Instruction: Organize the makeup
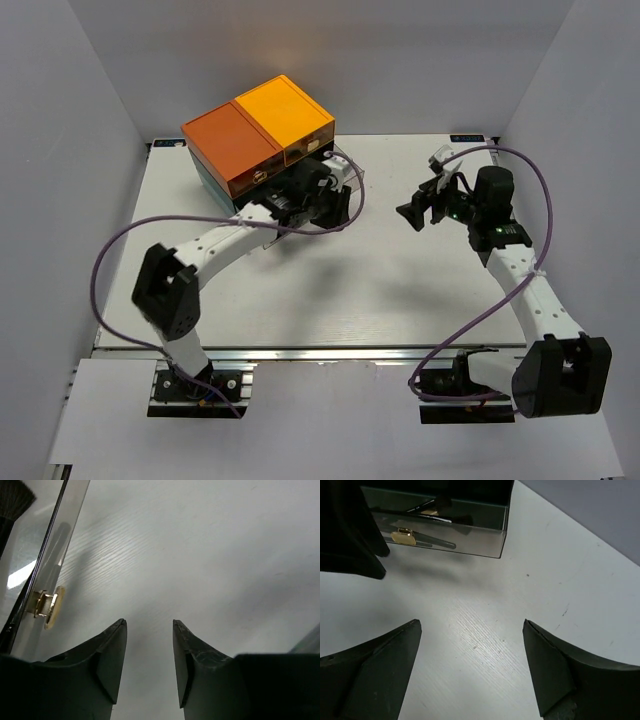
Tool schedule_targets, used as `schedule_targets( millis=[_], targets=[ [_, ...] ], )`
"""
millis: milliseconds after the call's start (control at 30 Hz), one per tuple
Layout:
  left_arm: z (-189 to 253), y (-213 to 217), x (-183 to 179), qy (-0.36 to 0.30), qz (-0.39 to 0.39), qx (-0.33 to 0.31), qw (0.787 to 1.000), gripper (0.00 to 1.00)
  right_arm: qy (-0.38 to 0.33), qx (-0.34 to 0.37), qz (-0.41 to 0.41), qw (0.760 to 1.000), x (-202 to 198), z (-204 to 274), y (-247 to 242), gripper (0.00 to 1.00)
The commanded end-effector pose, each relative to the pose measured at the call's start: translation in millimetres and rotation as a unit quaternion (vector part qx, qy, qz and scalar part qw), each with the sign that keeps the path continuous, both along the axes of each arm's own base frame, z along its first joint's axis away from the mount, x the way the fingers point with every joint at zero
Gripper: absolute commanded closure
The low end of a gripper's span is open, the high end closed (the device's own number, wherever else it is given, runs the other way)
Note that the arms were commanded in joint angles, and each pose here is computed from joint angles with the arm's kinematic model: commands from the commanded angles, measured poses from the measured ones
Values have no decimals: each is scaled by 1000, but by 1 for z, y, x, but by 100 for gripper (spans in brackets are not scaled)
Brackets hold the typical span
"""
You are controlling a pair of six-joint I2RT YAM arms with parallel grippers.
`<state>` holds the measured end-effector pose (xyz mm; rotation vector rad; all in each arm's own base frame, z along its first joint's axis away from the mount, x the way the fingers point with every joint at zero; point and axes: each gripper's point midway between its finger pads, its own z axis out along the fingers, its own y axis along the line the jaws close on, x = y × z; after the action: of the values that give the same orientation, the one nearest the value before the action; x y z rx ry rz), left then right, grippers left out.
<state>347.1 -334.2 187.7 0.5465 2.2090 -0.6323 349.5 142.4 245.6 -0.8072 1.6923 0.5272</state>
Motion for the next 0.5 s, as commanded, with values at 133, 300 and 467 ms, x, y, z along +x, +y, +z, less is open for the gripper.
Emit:
schedule_targets(
  millis=[133,300,467],
  targets=[
    [-39,31,35,-21,3,186,982,48,-39,23,9,999,5,16,-10,34],
    [-56,52,60,-39,56,261,963,39,-23,34,1,999,7,11,-16,86],
    [-52,66,81,-67,105,300,946,24,-16,40,4,999,6,7,-14,87]
  ],
)
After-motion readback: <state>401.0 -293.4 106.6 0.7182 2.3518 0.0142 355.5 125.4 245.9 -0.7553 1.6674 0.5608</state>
